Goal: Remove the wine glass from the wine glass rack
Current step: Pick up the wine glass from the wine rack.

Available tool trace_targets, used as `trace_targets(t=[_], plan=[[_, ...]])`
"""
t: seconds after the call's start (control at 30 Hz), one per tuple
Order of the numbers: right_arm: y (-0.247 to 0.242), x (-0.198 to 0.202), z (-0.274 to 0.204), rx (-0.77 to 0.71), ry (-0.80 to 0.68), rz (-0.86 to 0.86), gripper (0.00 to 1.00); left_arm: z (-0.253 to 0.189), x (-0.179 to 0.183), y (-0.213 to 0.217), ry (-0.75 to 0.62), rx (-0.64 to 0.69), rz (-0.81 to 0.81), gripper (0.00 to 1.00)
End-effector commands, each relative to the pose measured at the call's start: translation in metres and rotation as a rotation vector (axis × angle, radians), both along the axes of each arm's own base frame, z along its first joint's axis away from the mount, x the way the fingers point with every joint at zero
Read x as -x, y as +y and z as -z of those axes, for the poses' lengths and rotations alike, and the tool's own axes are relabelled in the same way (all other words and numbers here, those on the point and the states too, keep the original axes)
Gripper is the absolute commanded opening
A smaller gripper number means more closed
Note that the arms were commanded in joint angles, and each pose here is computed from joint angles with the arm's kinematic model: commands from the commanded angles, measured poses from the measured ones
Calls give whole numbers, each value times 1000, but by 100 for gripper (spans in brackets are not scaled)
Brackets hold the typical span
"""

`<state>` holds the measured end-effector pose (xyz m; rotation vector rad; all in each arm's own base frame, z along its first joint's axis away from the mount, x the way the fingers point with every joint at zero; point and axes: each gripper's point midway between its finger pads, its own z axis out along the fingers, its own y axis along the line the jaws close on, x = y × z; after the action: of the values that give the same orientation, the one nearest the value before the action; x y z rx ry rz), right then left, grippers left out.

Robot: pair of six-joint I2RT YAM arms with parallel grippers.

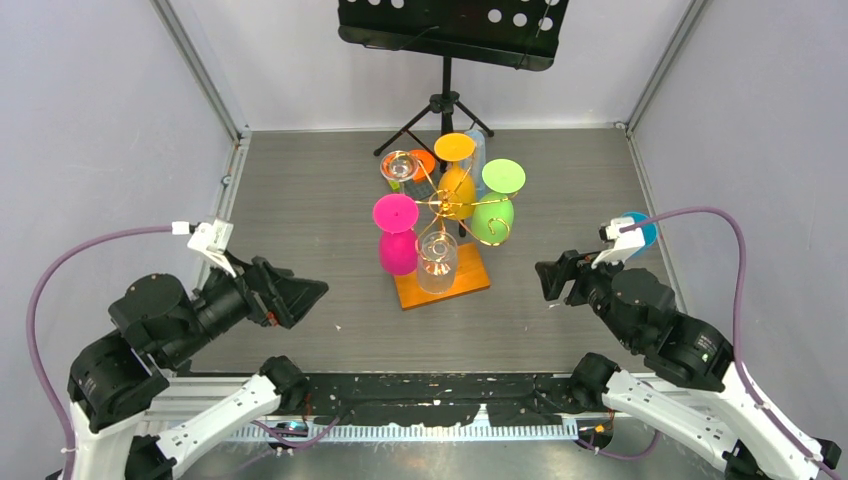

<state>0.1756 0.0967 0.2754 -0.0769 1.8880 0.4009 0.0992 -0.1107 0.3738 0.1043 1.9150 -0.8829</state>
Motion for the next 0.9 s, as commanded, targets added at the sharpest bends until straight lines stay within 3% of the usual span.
trace_targets(t=[0.0,0.53,0.87], plan=[[1,-3,0,16,-12,1,74,-40,-8,-19,-64,85,43,98],[-2,2,5,7,-20,-15,74,-57,-41,-63,11,155,65,92],[-8,8,3,-5,-35,-20,73,-58,-70,-85,31,196,106,84]])
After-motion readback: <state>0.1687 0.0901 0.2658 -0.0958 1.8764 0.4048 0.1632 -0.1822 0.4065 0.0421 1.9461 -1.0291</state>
